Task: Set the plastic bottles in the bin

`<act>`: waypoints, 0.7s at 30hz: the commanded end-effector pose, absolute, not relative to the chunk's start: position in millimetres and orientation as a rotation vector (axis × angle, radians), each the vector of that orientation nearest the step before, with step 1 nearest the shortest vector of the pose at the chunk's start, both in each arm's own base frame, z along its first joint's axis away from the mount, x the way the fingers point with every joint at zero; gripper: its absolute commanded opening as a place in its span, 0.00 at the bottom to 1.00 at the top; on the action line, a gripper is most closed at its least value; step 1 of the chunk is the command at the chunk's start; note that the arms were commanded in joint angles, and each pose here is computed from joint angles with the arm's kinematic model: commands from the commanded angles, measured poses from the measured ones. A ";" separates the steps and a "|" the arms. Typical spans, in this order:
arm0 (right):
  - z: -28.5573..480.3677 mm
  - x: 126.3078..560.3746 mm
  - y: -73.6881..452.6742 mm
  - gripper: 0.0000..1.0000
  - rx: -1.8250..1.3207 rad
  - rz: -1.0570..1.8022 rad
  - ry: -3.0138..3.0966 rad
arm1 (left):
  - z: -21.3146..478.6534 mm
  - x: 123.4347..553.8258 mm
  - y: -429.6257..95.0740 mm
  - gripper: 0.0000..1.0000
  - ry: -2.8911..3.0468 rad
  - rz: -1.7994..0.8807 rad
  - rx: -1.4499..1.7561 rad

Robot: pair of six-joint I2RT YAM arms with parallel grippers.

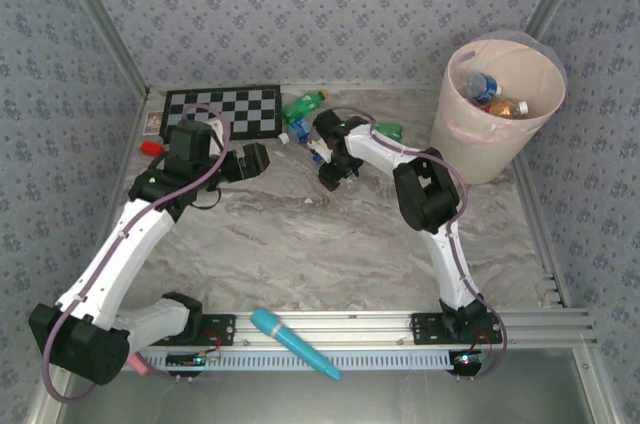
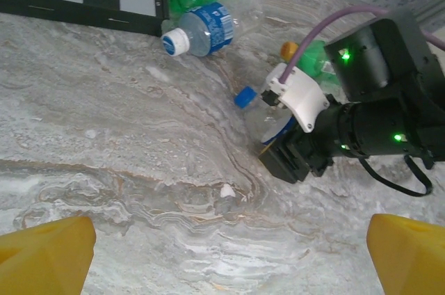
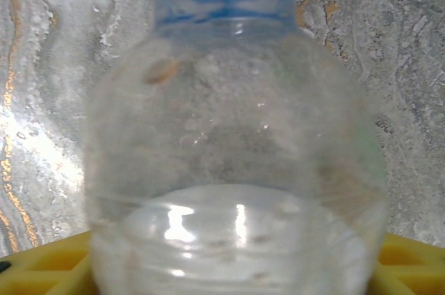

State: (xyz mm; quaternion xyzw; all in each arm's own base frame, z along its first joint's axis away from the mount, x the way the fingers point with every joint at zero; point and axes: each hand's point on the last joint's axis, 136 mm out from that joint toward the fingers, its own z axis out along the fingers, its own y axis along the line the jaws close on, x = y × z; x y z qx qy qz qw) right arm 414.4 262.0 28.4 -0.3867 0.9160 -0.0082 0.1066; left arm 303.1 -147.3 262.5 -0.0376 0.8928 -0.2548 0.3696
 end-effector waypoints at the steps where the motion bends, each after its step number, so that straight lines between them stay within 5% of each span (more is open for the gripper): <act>1: 64.8 412.5 266.1 0.63 -1.073 0.066 2.677 | 293.2 298.6 -154.1 1.00 2.196 -0.728 -0.020; 12: 178.6 417.5 256.0 0.61 -0.831 0.205 2.536 | 318.0 302.0 -163.1 1.00 2.136 -0.777 0.036; 21: 308.8 426.8 193.6 0.59 -0.456 0.361 2.357 | 337.2 310.8 -177.2 1.00 2.087 -0.847 0.087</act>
